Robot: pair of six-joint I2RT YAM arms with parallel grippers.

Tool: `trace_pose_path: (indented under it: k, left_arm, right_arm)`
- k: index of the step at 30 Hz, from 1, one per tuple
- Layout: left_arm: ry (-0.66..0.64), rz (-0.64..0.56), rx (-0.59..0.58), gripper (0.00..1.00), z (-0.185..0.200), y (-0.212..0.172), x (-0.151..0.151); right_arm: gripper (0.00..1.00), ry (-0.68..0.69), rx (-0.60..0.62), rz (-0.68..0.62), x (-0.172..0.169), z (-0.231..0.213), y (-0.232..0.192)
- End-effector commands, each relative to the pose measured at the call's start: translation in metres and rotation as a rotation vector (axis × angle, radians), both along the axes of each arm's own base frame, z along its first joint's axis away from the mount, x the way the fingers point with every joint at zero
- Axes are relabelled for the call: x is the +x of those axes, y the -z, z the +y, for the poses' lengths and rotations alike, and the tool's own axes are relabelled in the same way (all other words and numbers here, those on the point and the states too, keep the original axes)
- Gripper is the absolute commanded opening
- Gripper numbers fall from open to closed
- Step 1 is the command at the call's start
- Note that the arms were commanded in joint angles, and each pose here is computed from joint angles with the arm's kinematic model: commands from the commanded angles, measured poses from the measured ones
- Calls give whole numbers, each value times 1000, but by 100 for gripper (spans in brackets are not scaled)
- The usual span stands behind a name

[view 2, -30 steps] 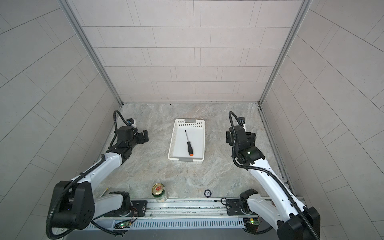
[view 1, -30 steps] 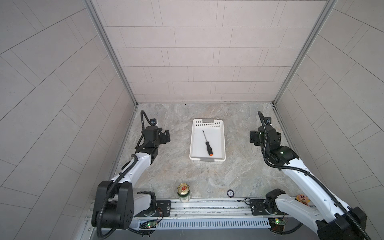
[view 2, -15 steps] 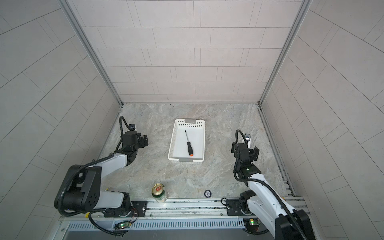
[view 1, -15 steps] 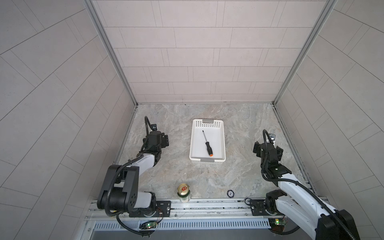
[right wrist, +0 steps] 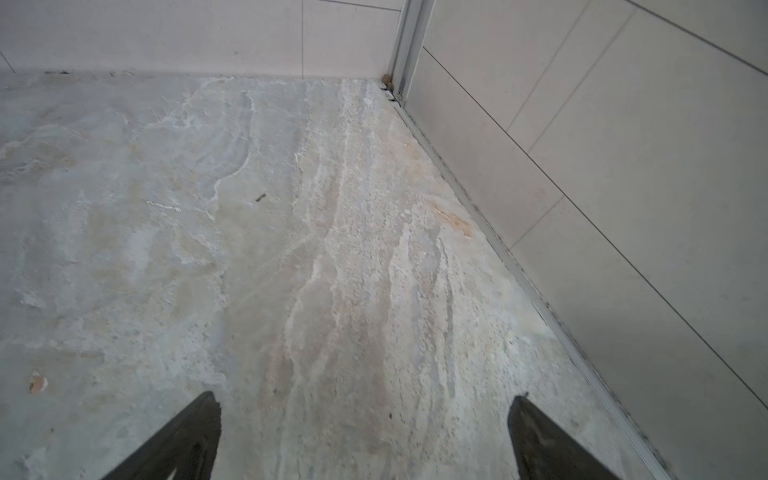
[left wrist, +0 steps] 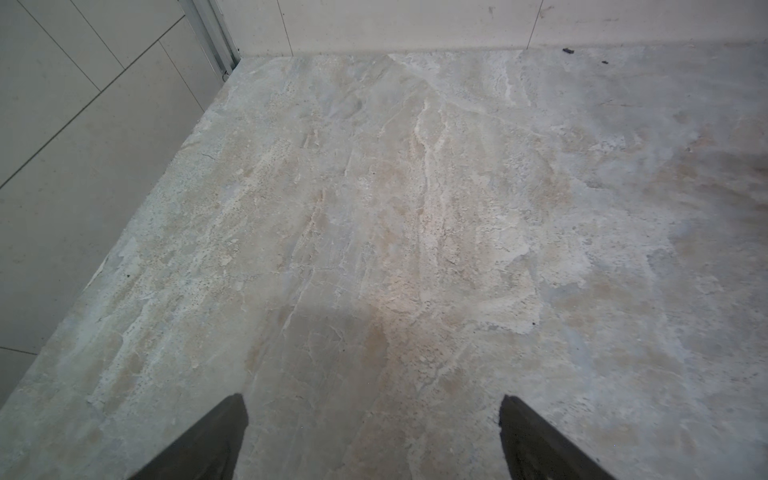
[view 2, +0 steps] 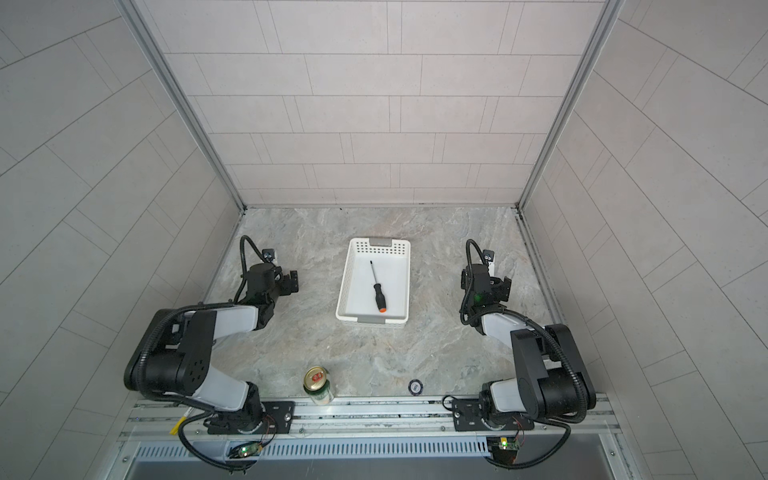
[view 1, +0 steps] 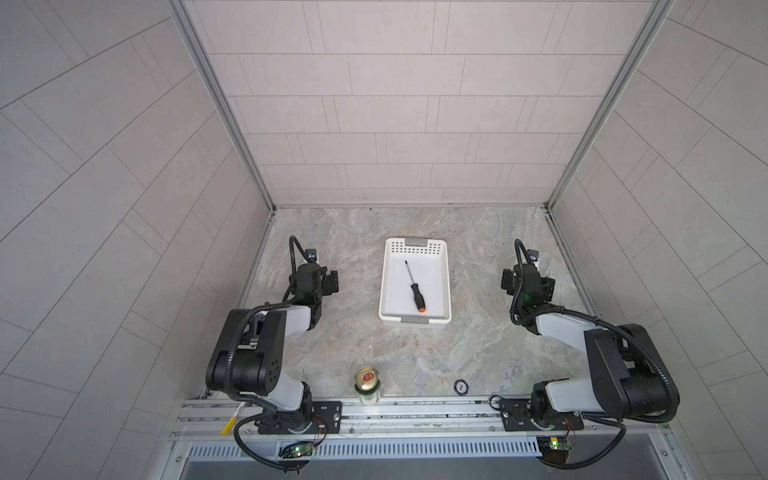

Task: Put the screwdriver in the bin

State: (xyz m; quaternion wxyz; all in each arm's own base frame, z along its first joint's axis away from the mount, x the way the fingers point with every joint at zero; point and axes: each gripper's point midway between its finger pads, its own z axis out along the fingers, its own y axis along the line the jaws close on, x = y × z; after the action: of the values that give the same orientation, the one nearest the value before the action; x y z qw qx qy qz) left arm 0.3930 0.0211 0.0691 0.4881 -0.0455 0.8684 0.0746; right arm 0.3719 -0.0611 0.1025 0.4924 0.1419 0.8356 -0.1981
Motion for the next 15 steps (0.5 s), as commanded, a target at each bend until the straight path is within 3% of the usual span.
trace_pose_path:
  k: [1,8,15]
  left_arm:
    - [32,-55,-16,100,-5,-13,9]
    - [31,-50,-13,100,-5,-12,10]
    - [8,-60,6,100,-3,-13,8]
  right_arm:
    - [100,-86,-35,1,22,11,2]
    - [100,-228,-38,-80,16,31,10]
    - [100,-217,-6,-45,18,29,14]
